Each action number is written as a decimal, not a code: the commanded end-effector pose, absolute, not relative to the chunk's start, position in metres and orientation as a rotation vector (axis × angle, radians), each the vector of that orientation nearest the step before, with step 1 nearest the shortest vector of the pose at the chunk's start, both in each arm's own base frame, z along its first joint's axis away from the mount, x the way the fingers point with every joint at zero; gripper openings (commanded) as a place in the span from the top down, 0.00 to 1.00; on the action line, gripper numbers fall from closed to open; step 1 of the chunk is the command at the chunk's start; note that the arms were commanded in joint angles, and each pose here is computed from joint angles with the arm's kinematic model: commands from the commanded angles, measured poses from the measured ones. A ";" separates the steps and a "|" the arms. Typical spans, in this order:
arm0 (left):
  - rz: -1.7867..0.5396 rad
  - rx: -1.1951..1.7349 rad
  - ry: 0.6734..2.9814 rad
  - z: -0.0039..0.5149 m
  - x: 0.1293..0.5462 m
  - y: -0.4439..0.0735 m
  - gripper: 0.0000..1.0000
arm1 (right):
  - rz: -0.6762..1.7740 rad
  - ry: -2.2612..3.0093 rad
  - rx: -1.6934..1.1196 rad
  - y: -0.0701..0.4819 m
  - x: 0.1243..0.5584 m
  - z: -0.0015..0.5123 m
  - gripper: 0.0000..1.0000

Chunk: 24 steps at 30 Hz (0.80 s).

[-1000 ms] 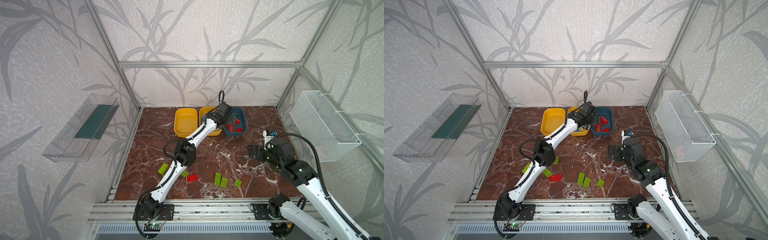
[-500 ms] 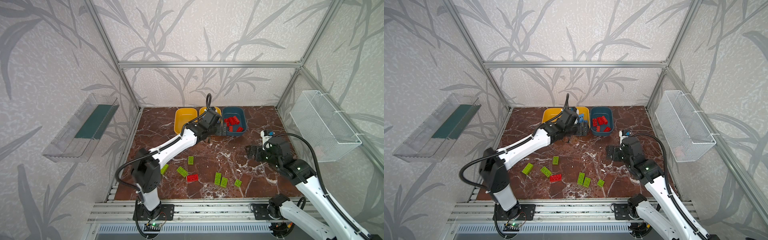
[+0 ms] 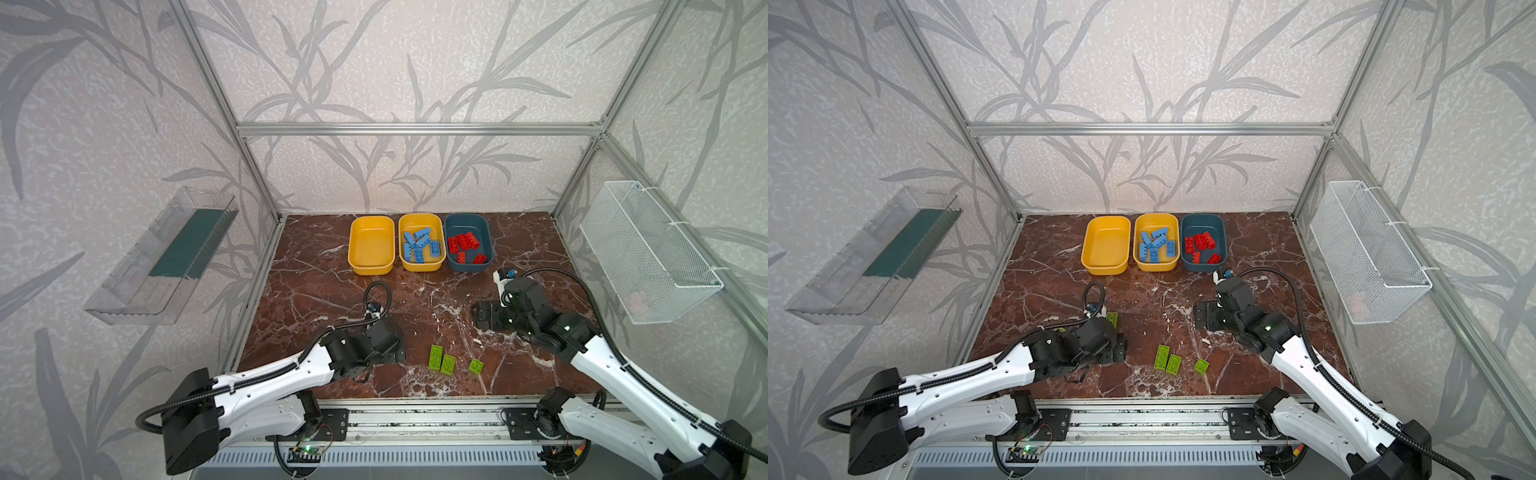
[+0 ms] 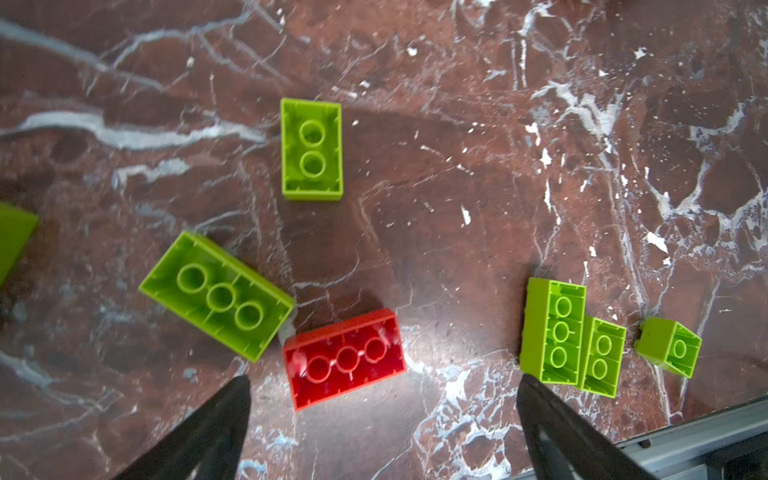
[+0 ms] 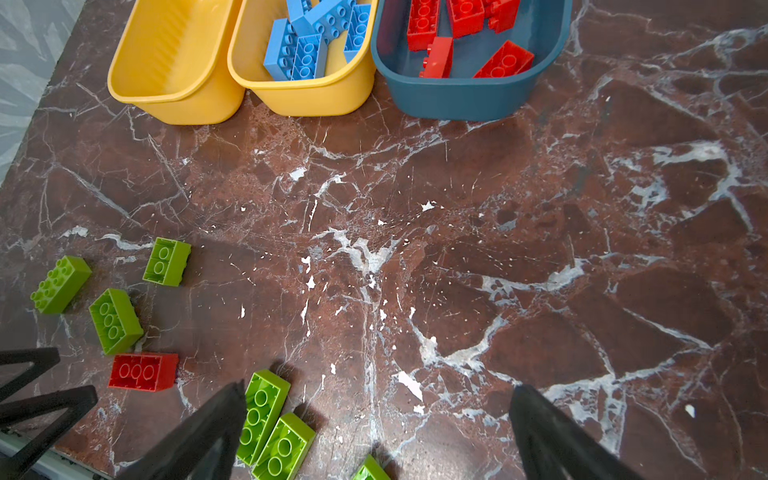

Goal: Sort the legos into containers by color
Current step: 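Lower the left gripper onto the last red brick and grasp it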

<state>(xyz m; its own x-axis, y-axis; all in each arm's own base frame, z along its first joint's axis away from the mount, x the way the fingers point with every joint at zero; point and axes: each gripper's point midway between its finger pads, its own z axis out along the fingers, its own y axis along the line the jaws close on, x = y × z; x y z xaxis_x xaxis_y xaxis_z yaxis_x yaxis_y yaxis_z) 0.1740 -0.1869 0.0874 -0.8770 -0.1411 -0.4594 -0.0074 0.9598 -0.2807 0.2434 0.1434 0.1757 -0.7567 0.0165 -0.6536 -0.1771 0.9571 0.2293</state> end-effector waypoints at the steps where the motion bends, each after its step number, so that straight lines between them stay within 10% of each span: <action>1: -0.353 -0.267 2.594 0.082 0.172 -0.172 0.01 | 0.351 2.362 -0.082 0.145 0.248 0.188 0.01; 24: -0.129 -0.212 2.757 0.028 0.176 -0.189 0.02 | 0.291 2.346 -0.078 0.129 0.235 0.192 0.01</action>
